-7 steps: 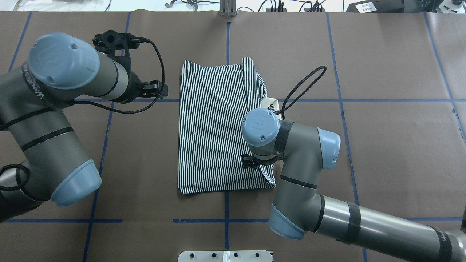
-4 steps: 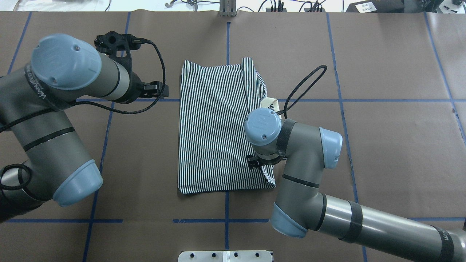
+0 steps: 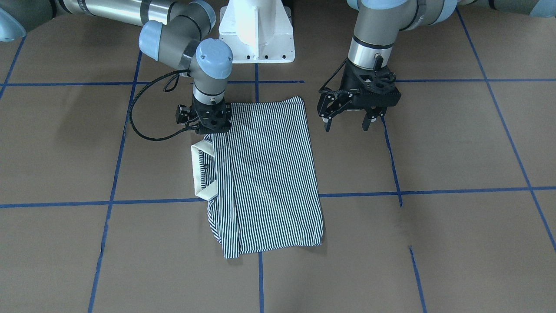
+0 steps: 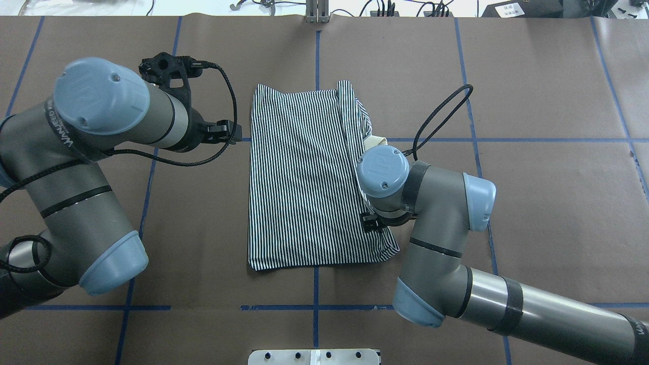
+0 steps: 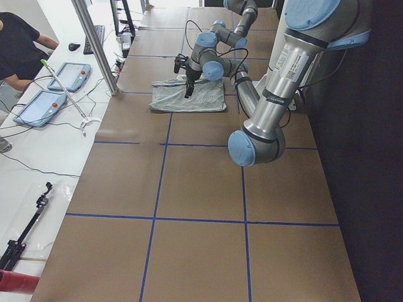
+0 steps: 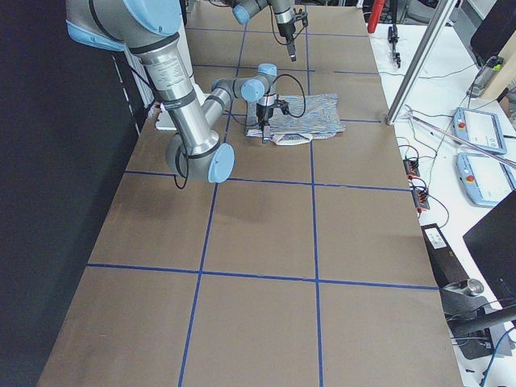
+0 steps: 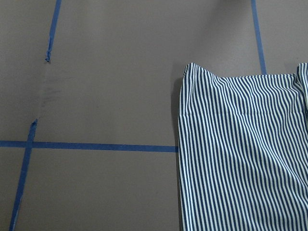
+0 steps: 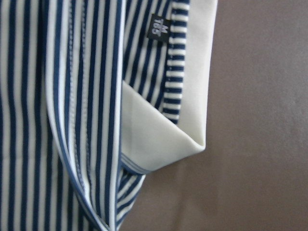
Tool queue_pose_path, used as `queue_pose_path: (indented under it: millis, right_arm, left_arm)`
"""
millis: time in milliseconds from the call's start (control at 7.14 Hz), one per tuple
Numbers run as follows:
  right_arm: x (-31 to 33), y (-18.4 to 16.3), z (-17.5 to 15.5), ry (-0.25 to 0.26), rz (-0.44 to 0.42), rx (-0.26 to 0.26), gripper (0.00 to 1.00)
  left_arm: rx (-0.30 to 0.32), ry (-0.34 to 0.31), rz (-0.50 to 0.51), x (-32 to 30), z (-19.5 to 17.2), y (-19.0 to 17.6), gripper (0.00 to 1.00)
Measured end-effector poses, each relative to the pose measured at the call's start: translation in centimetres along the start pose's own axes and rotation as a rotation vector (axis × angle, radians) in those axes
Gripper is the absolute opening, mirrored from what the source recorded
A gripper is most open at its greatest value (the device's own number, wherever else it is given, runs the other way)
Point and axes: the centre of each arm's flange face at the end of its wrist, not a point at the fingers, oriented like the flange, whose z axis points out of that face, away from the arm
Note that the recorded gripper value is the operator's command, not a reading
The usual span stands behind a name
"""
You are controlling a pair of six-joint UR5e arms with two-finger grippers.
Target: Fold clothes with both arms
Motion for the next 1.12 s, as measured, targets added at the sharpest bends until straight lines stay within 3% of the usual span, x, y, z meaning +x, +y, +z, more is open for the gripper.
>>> queue_pose_path:
  millis: [560,1120]
  right_arm:
    - [0.7,-0.3,-0.7,-0.002,-0.013,0.017,1.0]
    - [-1.7,-4.3,-3.9,-0.032,-0.029,0.062,1.0]
  left_arm:
    - [-0.001,0.013,-0.005,0.1,0.9,0.3,1.0]
    - [-0.002,0.01,0.003,0.0,1.1,0.3,1.0]
